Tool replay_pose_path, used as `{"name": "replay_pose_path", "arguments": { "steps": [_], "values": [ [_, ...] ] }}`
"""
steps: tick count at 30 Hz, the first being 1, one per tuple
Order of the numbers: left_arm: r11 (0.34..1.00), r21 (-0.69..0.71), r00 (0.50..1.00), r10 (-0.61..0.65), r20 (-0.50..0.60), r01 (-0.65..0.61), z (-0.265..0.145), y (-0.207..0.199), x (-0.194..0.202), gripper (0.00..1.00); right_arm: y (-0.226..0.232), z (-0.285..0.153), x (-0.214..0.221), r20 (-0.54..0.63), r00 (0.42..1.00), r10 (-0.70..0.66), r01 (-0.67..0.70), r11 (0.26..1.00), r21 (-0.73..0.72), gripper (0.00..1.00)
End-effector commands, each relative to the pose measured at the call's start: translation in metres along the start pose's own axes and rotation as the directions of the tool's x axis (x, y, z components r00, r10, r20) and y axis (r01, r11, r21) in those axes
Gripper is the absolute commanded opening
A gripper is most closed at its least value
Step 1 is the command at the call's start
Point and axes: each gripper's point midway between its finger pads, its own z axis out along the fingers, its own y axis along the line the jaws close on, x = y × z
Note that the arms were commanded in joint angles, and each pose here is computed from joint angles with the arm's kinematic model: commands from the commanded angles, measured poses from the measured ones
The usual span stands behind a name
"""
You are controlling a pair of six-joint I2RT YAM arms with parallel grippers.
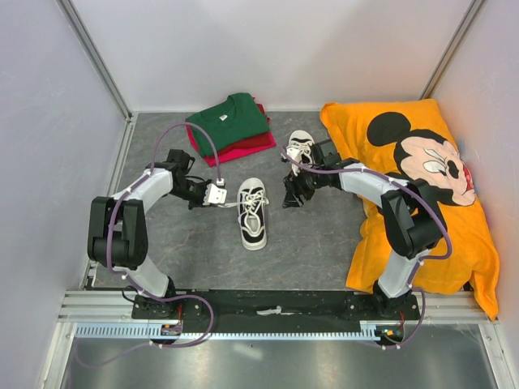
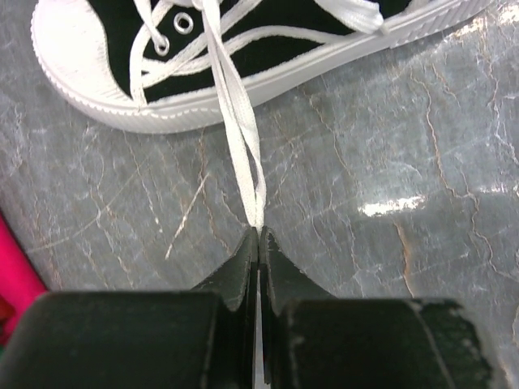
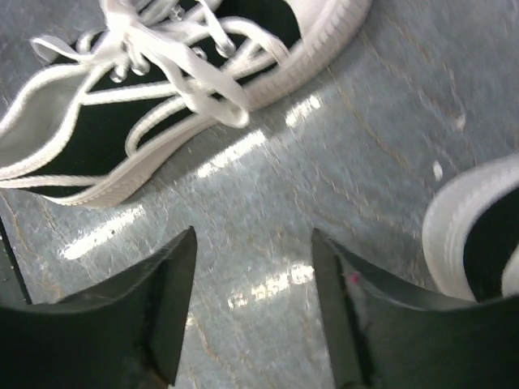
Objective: Tie the shoes
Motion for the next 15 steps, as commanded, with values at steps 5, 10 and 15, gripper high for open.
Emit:
{"name": "replay_pose_path", "arguments": {
  "steps": [5, 10, 15],
  "values": [
    [1.000, -0.007, 0.999, 0.027, 0.037, -0.027, 0.007, 0.017, -0.013, 0.02, 0.010, 0.030, -0.039, 0.111, 0.950, -0.291, 0.298, 0.953, -0.053, 0.77],
    [1.000, -0.009, 0.999, 0.025, 0.037, -0.024, 0.009, 0.021, -0.015, 0.01, 0.013, 0.047, -0.032, 0.116, 0.930, -0.348, 0.359, 0.929, -0.091, 0.76],
    [1.000, -0.010, 0.999, 0.015, 0.038, -0.014, 0.010, 0.023, -0.015, 0.02, 0.014, 0.058, -0.042, 0.155, 0.920, -0.359, 0.371, 0.927, -0.056, 0.77]
  ]
}}
